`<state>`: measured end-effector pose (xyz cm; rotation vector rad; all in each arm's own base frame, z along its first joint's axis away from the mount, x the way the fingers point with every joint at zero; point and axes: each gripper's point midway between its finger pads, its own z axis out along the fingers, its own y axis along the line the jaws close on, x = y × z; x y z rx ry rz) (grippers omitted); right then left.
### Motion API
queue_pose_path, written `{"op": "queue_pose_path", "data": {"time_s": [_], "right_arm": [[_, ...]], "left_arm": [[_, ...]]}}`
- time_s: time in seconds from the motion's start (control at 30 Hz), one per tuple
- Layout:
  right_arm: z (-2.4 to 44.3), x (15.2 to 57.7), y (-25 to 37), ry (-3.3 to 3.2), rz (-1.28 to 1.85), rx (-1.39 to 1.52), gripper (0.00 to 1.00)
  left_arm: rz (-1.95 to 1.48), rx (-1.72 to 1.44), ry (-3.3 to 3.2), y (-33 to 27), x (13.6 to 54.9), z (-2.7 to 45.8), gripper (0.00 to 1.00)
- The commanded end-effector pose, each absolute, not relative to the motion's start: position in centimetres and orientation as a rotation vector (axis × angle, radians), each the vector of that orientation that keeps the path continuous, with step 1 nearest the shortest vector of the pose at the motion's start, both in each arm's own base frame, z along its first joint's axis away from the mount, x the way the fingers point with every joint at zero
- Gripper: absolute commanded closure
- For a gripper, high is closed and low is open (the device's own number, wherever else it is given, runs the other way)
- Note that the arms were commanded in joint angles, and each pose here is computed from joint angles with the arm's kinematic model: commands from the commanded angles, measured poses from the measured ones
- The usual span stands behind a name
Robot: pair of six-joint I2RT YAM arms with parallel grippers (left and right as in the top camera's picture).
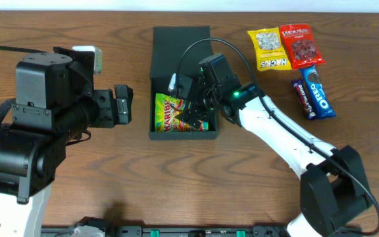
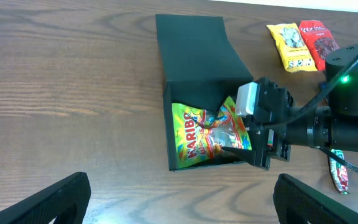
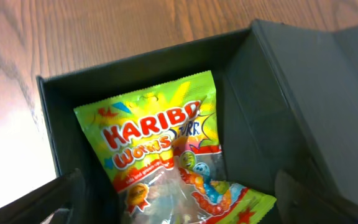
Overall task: Pack container
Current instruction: 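Lift the green Haribo bag with the right gripper into the box, then release the Haribo bag and reach right gripper to the Oreo pack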
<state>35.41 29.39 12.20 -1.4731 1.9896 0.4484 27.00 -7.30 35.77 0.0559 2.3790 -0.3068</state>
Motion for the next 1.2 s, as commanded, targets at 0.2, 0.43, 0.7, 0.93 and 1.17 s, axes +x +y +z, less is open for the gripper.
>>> {"op": "queue_pose_path", "data": {"time_s": [0.2,0.43,0.7,0.93,1.17], "right_arm": [[7.8,34.5,28.5,2.171,0.454,-1.477,0.73],[2.1,35.2,26.9,2.352,0.337,-1.439,0.91],[1.7,36.6,24.9,2.445,0.166,-1.312,0.99],[11.4,38.7,26.6,2.245,0.221,-1.164,0.81],[19.5,41.7,21.3,2.164,0.179,-0.858,0.01]], "left_arm": [[-0.302,0.054,2.352,-7.1,27.0,36.5,0.05],[-0.301,0.054,2.353,-7.1,27.0,36.5,0.05],[-0.275,0.042,2.352,-6.7,27.1,36.4,0.05],[-0.274,0.042,2.351,-6.7,27.1,36.4,0.05],[-0.274,0.042,2.351,-6.7,27.1,36.4,0.05]]}}
